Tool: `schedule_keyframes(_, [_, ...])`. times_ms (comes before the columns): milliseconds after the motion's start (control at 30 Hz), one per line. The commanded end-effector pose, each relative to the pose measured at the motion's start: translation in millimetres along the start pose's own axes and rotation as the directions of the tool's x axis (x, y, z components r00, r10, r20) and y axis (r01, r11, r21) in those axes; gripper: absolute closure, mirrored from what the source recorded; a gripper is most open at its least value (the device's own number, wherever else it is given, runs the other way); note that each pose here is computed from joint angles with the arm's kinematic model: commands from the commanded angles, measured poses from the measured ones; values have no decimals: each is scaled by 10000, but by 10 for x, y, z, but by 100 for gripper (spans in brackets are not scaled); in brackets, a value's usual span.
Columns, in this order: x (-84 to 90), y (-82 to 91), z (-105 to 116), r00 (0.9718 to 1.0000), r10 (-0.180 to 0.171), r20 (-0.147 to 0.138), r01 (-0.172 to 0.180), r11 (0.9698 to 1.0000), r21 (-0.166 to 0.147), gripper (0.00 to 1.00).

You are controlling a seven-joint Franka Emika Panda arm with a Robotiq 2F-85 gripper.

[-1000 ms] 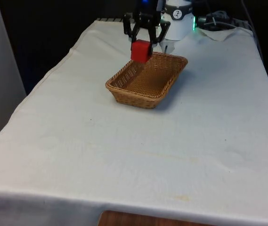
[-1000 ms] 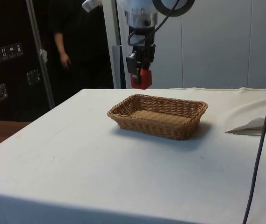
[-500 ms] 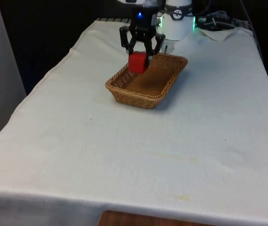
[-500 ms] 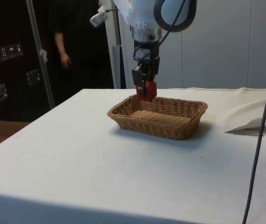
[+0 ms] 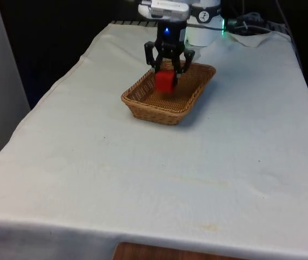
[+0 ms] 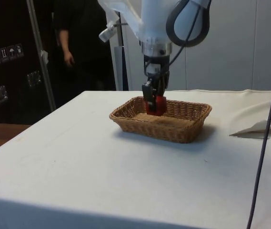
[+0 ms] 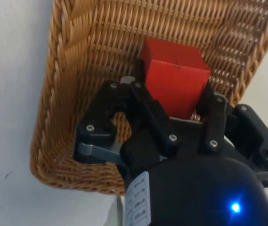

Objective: Pick up the cube and place it into the basket.

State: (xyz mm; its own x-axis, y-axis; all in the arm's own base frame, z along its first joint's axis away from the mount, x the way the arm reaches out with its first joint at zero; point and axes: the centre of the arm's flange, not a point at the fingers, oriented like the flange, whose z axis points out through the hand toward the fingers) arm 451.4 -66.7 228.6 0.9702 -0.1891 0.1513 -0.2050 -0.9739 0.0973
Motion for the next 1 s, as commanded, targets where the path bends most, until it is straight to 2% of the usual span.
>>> schedule_keyframes(0, [-3,-2,67,10000,5,-61,-5,10000,-3,99])
schedule_keyframes(167, [-26,2,215,10000,-2,-12,2,10000,13,99])
schedule_keyframes(200, [-28,-6,200,10000,-34,54,34,10000,2,99])
schedule_keyframes(267, [-32,-2,247,10000,-5,-29,6,10000,30,99])
schedule_keyframes(567, [-39,-11,270,10000,-42,20,42,10000,29,97])
schedule_keyframes(600, [-35,-7,267,10000,-32,10,32,10000,26,92])
schedule_keyframes(700, [-36,-7,268,10000,-42,19,42,10000,21,64])
schedule_keyframes(733, [-38,-7,273,10000,-43,29,43,10000,19,45])
schedule_keyframes(767, [-38,-7,273,10000,-43,29,43,10000,19,30])
schedule_keyframes(833, [-34,-3,271,10000,-43,28,43,10000,11,11])
schedule_keyframes(867, [-34,-7,271,10000,-52,27,52,10000,12,3])
schedule_keyframes(967, [-34,-7,271,10000,-52,27,52,10000,12,0])
